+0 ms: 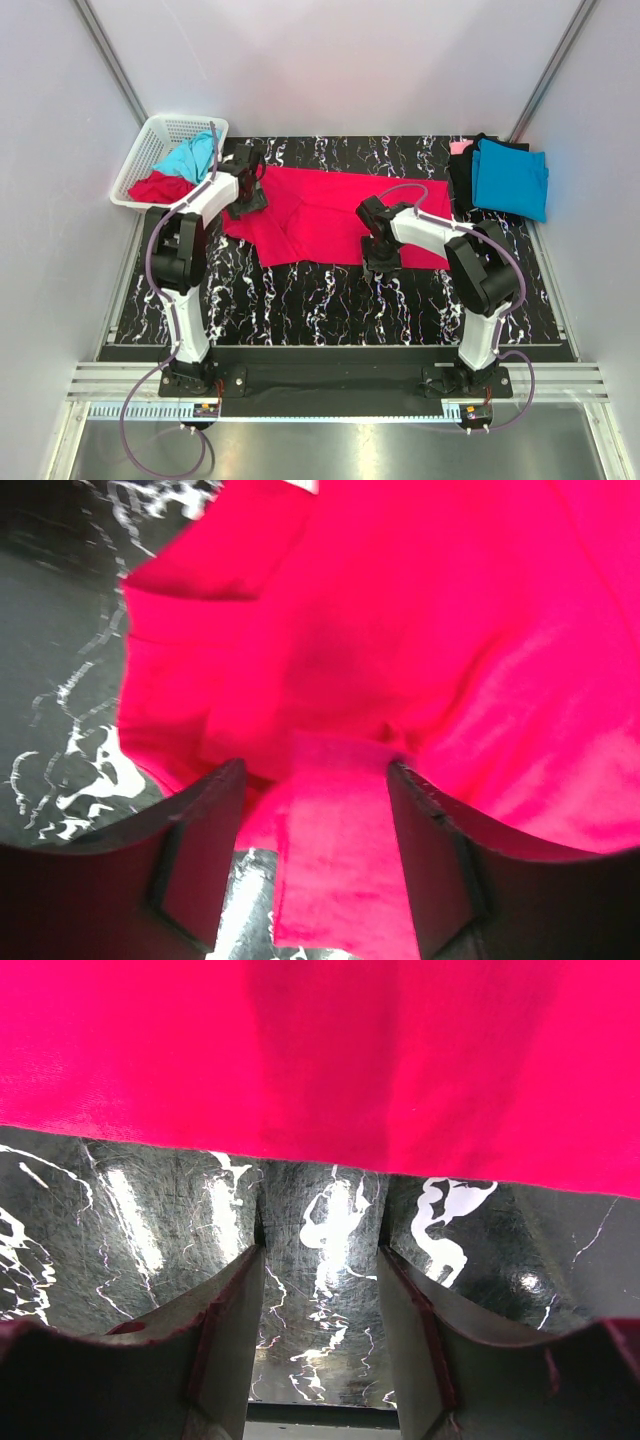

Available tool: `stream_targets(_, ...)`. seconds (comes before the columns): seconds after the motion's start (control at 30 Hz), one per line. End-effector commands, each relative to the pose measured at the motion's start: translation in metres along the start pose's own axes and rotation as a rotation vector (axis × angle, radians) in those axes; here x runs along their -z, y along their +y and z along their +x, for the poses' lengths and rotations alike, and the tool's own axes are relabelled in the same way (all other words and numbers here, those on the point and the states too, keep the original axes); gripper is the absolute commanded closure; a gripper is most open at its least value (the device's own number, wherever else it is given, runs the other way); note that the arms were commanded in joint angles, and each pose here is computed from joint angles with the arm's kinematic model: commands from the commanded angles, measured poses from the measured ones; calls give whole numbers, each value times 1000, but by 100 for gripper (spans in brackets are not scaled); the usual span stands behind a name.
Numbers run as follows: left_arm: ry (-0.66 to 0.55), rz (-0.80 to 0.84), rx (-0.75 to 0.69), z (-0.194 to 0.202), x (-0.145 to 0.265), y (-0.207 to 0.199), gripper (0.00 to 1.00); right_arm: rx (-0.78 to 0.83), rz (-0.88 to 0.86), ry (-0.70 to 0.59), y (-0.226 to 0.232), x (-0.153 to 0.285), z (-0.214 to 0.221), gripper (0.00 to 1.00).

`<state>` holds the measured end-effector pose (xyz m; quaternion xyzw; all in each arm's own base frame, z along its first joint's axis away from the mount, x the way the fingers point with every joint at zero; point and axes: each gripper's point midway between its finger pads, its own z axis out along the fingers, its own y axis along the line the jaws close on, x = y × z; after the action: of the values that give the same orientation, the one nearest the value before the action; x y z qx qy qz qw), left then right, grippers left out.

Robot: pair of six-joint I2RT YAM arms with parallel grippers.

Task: Fold and stack the t-shirts
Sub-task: Fold the tshirt

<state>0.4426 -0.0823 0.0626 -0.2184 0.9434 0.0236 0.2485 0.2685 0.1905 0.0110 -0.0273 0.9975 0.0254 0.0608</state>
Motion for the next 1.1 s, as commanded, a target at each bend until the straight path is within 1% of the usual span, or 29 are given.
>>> stream_targets(0.0, -63, 9, 45, -26, -1, -5, 39, 17, 18, -12, 2, -6, -5, 44)
stream_targets(0.1, -48, 36, 56, -24, -7, -8, 47, 14, 17, -10, 3, -6, -5, 44)
stream_targets(0.13, -40, 42, 61, -22, -10, -6, 51, 14, 17, -11, 3, -6, -5, 44)
stream_targets(0.2, -22, 92, 78, -20, -14, -13, 57, 14, 17, -13, 3, -6, -6, 44)
stream_targets(0.27, 2, 115, 97, -17, -18, -12, 61, 14, 21, -12, 2, -5, -5, 44)
stream_targets(0.47, 18, 120, 108, -12, -21, -10, 63, 14, 28, -12, 0, -4, -4, 45)
stream_targets(0.8, -28, 146, 120, -25, 3, -10, 74, 5, 34, -9, -1, -6, -2, 45)
stream_targets(0.9, -36, 151, 127, -27, 11, -9, 81, 2, 32, -15, -1, -3, -3, 45)
stream_targets(0.93, -34, 150, 128, -26, 13, -8, 87, 4, 31, -18, -1, -3, -3, 45)
stream_targets(1.07, -49, 152, 143, -27, 29, -3, 94, 1, 35, -15, -2, -3, -2, 45)
